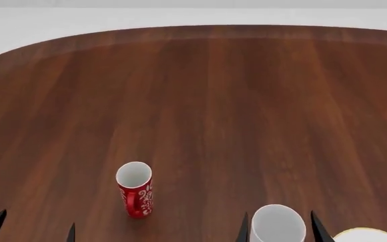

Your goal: Put the white mug on the plate.

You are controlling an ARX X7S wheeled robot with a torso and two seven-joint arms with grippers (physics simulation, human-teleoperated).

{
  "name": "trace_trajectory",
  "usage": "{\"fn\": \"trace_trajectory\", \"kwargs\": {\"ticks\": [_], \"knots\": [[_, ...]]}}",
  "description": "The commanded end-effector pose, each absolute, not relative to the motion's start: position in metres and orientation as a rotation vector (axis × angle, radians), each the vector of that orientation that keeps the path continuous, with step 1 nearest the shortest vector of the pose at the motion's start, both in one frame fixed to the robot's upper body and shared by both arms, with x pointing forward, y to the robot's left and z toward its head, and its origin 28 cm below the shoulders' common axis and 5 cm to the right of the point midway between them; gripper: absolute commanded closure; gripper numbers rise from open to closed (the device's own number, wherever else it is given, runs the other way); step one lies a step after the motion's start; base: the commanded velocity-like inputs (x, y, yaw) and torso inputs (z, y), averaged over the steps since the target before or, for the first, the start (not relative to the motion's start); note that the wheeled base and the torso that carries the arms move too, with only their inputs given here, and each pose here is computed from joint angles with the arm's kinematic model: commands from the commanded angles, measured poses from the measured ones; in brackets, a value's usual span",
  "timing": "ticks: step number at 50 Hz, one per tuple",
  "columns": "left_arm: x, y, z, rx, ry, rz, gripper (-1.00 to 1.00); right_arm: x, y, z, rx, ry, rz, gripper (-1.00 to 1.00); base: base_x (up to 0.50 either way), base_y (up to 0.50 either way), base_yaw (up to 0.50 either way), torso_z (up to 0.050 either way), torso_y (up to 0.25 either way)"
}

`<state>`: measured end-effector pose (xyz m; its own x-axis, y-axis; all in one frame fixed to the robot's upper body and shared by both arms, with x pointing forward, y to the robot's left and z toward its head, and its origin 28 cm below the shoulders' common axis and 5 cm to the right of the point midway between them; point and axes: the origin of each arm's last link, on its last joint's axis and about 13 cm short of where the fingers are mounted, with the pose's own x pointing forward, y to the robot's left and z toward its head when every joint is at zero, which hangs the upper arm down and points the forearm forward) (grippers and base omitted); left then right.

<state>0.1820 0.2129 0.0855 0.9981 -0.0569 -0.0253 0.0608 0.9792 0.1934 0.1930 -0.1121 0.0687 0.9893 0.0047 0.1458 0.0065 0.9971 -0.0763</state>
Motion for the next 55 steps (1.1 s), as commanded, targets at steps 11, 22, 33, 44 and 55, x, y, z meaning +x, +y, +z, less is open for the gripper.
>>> {"fn": "trace_trajectory", "kwargs": {"ticks": [11,22,33,44,55], "knots": [[0.185,0.211,0.085,0.201,0.025,-0.053,-1.0,0.187,-0.117,0.068,-0.063,-0.135,-0.017,-1.0,0.24,0.0,0.0,0.0,0.0],[0.185,0.215,0.081,0.191,0.023,-0.02,-1.0,0.171,-0.123,0.061,-0.032,-0.025,-0.012,-1.0,0.0,0.0,0.0,0.0,0.0],[0.188,0.215,0.074,0.18,0.042,-0.016,-1.0,0.156,-0.122,0.058,-0.052,0.071,0.022,-1.0,0.0,0.0,0.0,0.0,0.0],[0.189,0.213,0.072,0.177,0.046,-0.018,-1.0,0.146,-0.122,0.053,-0.083,0.136,0.028,-1.0,0.0,0.0,0.0,0.0,0.0],[0.189,0.213,0.071,0.18,0.053,-0.014,-1.0,0.141,-0.124,0.044,-0.07,0.179,0.009,-1.0,0.0,0.0,0.0,0.0,0.0]]}}
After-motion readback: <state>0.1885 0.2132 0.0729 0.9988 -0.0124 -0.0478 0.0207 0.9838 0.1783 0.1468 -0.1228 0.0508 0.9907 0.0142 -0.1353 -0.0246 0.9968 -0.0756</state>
